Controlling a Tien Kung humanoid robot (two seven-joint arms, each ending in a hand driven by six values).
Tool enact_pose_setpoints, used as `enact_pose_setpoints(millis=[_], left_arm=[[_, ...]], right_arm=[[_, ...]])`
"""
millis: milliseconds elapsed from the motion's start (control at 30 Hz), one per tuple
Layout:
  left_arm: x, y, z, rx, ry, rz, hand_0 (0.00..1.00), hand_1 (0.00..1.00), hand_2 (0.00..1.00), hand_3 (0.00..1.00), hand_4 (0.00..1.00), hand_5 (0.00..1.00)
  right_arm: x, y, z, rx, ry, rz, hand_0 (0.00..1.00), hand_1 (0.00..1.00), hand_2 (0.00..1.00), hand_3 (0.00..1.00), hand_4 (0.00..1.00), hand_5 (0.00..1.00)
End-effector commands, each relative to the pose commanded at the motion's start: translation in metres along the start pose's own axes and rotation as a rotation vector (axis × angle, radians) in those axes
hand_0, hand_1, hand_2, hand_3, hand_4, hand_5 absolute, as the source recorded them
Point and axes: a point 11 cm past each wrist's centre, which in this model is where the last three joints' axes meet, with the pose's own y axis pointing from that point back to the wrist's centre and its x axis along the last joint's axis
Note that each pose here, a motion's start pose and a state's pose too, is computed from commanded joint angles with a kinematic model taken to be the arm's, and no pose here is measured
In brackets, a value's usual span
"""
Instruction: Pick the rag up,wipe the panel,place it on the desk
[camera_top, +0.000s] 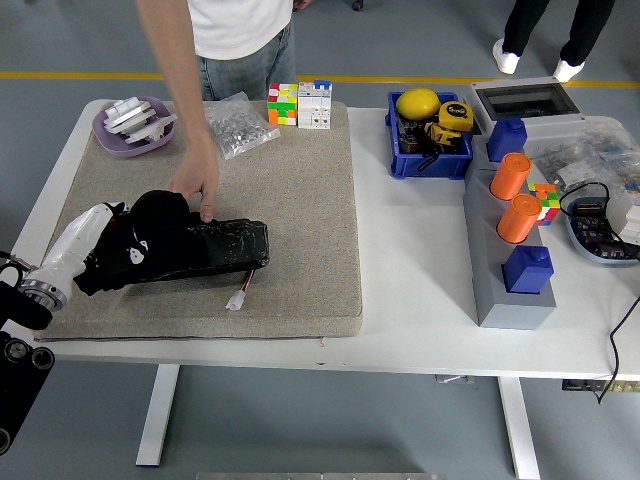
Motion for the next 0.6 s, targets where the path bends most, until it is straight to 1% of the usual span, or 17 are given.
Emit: enact_pose_setpoints(millis=[167,433,600], left_arm=[[-0.013,-0.004,0.013,-0.033,-0.003,-0.035,0.268,0.255,0.531,0.436,0.078,0.002],[-0.024,-0.011,0.034,-0.094,-0.026,-0.082,0.266,0.255,0.513,0.43,0.077,0.002],[-0.038,-0.012,0.044,-0.121,-0.038,-0.129,0.266,0.256,0.513,0.43,0.073,0.002]], right_arm=[[0.001,0.0,0.0,-0.001,0.002,0.0,0.757,0.661,0.669,0.609,0.998,0.469],[0.0,0.0,-0.004,0.004,0.004,0.0,0.757,0.66,0.669,0.609,0.998,0.469],[-0.001,0.0,-0.003,0.004,0.003,-0.001,0.757,0.661,0.67,0.609,0.998,0.469]])
